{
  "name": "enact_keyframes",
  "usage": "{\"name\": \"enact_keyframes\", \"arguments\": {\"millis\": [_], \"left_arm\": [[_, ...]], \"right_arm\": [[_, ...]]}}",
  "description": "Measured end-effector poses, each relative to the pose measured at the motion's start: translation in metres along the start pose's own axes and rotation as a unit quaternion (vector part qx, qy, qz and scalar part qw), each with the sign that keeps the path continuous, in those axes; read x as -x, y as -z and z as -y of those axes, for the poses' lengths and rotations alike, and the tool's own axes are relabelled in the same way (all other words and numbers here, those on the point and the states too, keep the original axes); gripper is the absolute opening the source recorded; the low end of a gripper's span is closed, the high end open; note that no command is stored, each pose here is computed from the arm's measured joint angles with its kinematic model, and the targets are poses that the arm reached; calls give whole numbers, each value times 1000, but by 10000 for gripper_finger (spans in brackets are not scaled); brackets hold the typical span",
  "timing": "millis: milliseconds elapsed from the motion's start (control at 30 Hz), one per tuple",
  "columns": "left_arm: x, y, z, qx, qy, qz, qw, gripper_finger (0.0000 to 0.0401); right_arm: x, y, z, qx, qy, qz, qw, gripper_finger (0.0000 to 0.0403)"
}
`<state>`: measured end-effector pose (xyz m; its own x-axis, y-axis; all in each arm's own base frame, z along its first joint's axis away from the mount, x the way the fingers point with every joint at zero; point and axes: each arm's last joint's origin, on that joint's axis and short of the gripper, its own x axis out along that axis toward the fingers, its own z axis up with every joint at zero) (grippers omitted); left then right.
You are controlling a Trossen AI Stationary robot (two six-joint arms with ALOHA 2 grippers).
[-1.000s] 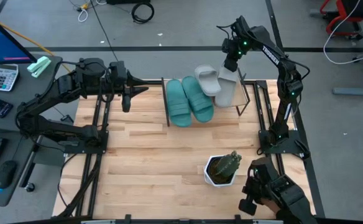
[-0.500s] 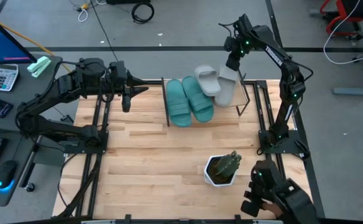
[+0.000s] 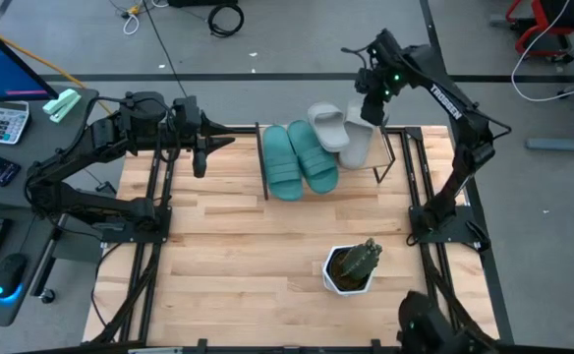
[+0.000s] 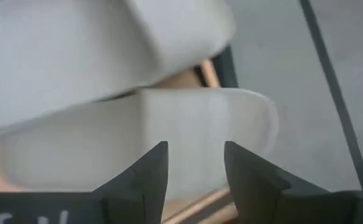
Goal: Pick and place slides into the shelf
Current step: Adjust the slippers on the shelf
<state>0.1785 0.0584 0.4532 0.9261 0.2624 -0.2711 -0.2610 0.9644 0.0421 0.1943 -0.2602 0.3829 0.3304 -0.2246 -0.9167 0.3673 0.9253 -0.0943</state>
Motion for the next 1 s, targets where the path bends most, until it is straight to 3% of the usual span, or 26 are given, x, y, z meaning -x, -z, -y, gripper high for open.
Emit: {"name": "enact_keyframes", "arguments": {"millis": [200, 400, 467, 667, 867, 1000], "left_arm": [[0, 0, 0, 0, 0, -2, 1000, 107], [0, 1, 0, -3, 0, -5, 1000, 107], [0, 1, 0, -4, 0, -5, 1000, 107], [0, 0, 0, -8, 0, -2, 1000, 107], [0, 0, 0, 1, 0, -2, 1000, 107], [0, 0, 0, 6, 0, -2, 1000, 107]], "right_arm": [[18, 2, -36, 2, -22, -12, 1000, 158], [10, 37, -59, -18, -36, -27, 999, 149], [3, 48, -62, -13, -16, -7, 1000, 149], [-6, 60, -62, 34, 117, 48, 991, 149], [-30, 70, -75, 89, 114, 18, 989, 148], [-38, 65, -85, 138, 165, 26, 976, 148]]}}
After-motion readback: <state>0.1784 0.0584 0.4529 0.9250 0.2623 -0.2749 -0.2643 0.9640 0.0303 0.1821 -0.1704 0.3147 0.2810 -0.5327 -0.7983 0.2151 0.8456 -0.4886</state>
